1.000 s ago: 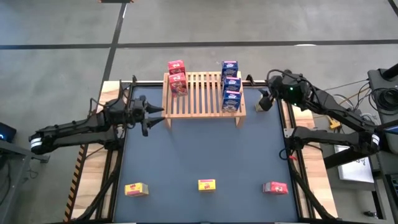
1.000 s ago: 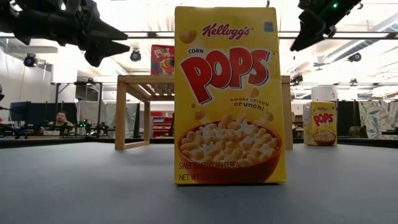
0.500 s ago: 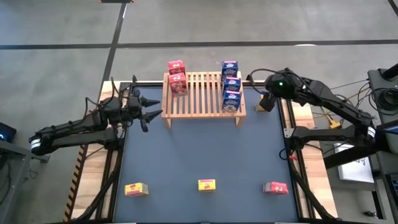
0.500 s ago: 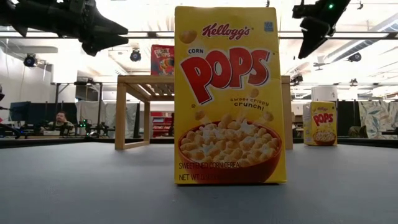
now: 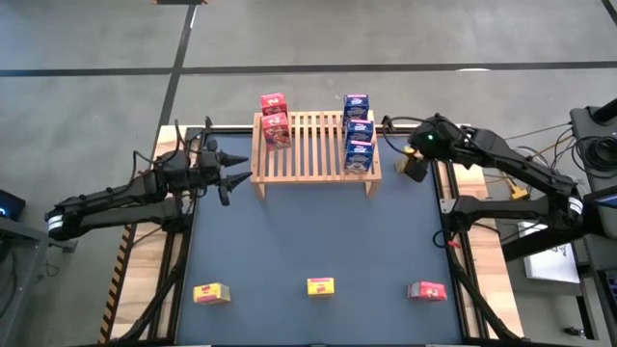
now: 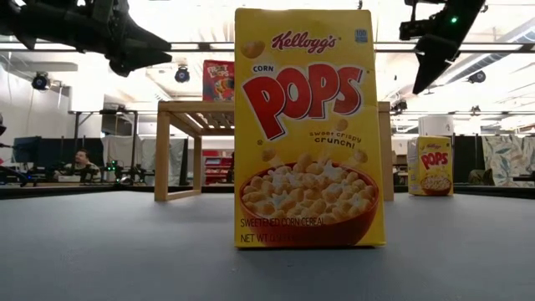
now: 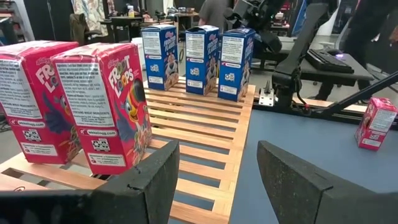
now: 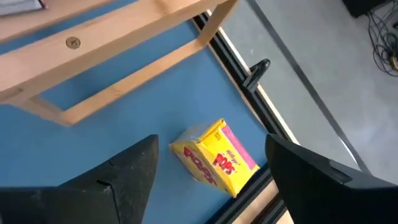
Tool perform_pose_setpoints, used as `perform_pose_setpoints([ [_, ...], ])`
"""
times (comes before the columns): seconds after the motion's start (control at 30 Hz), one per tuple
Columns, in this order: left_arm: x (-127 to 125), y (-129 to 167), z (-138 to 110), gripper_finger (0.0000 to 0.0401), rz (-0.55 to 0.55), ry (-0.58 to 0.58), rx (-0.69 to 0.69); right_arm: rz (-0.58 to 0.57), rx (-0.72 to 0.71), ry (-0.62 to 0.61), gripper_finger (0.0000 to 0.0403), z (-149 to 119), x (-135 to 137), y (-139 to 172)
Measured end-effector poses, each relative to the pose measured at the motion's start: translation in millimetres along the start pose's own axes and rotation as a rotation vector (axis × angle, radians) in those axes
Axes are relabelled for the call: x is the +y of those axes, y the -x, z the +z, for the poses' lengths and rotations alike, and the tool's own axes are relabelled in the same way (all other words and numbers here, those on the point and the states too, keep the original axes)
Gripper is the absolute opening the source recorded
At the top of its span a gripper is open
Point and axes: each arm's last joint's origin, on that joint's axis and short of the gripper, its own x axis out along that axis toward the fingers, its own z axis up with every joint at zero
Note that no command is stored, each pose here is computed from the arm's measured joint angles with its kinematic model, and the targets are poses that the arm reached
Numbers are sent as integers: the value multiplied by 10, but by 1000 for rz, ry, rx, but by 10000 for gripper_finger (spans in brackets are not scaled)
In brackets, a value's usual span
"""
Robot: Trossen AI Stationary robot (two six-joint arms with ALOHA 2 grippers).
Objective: Stack cereal on shelf
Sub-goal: Put the top yellow cereal box on the shelf
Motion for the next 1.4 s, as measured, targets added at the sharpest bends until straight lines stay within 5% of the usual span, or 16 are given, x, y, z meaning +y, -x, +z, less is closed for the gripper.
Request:
perform_pose_setpoints([
  [1.4,4,6,91,200,22,3,-9,132,202,175,293,-2,-57,-371],
])
